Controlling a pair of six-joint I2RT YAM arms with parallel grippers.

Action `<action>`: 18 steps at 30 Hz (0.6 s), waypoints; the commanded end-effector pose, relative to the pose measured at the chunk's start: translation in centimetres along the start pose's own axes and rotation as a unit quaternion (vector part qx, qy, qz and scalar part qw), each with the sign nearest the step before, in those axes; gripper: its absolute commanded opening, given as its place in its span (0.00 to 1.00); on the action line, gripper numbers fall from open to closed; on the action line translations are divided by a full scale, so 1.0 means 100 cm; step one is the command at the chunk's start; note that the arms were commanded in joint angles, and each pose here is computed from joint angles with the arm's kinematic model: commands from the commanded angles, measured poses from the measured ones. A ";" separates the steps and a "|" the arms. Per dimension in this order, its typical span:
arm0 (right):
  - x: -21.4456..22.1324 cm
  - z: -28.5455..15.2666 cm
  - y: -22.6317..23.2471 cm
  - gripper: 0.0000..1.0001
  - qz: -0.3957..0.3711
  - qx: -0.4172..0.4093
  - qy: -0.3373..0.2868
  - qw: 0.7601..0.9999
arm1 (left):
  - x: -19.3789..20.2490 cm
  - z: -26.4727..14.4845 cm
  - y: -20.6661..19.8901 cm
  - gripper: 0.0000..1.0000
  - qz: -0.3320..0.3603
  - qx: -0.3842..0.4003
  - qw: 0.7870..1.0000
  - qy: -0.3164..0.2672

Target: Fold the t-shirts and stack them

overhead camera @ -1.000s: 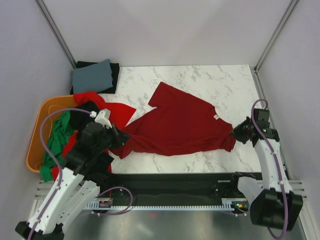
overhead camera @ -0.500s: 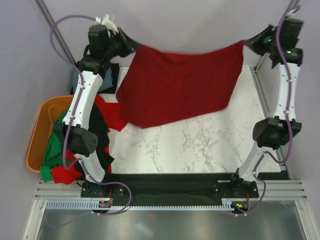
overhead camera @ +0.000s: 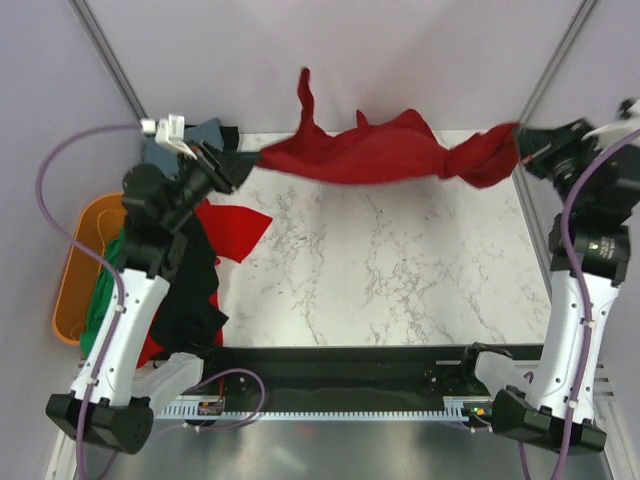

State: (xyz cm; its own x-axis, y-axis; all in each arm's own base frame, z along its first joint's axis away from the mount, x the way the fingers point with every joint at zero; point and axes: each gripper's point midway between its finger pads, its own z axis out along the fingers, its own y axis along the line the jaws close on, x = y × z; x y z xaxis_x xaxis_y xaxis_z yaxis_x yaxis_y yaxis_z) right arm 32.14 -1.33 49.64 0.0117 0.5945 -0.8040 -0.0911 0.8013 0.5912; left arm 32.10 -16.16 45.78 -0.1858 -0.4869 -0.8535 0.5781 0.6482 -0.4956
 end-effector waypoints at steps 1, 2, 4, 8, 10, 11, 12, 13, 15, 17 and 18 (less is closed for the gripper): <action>0.091 -0.010 -0.055 0.00 0.022 0.065 0.077 0.995 | 0.073 -0.024 0.067 0.41 -0.046 -0.098 0.994 0.025; 0.108 -0.024 -0.081 0.05 0.025 0.131 0.076 0.988 | 0.133 -0.046 0.102 0.54 -0.111 -0.164 0.977 0.075; 0.154 -0.055 -0.100 0.48 0.038 0.170 0.103 0.979 | 0.157 -0.085 0.129 0.87 -0.157 -0.250 0.954 0.054; 0.174 -0.087 -0.144 0.94 0.030 0.284 0.112 0.952 | 0.206 -0.137 0.157 1.00 -0.237 -0.324 0.916 0.025; 0.161 -0.084 -0.138 0.96 0.021 0.282 0.099 0.954 | 0.195 -0.136 0.152 1.00 -0.225 -0.315 0.922 0.013; 0.157 -0.081 -0.135 0.96 0.022 0.278 0.098 0.955 | 0.192 -0.135 0.152 1.00 -0.206 -0.313 0.927 0.018; 0.153 -0.076 -0.128 0.96 0.022 0.267 0.102 0.958 | 0.190 -0.132 0.148 1.00 -0.197 -0.306 0.931 0.027; 0.150 -0.069 -0.121 0.96 0.023 0.248 0.100 0.963 | 0.185 -0.125 0.148 1.00 -0.189 -0.303 0.933 0.039; 0.168 -0.054 -0.118 0.96 0.028 0.217 0.138 0.966 | 0.190 -0.117 0.144 0.98 -0.174 -0.287 0.939 0.074; 0.193 -0.044 -0.110 0.96 0.043 0.174 0.193 0.965 | 0.201 -0.105 0.144 0.90 -0.175 -0.275 0.938 0.117; 0.219 -0.039 -0.122 0.95 0.055 0.179 0.238 0.953 | 0.206 -0.101 0.144 0.88 -0.174 -0.270 0.938 0.131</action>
State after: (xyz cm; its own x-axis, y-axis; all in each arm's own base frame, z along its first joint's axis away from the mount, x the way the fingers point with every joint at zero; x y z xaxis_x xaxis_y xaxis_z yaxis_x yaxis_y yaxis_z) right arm 27.78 -0.84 27.63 -0.2847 0.6618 -0.6935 0.3554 0.7447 0.5648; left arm 27.65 -9.55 19.01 -0.4600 -0.6796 -0.5715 -0.1027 0.6800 -0.7260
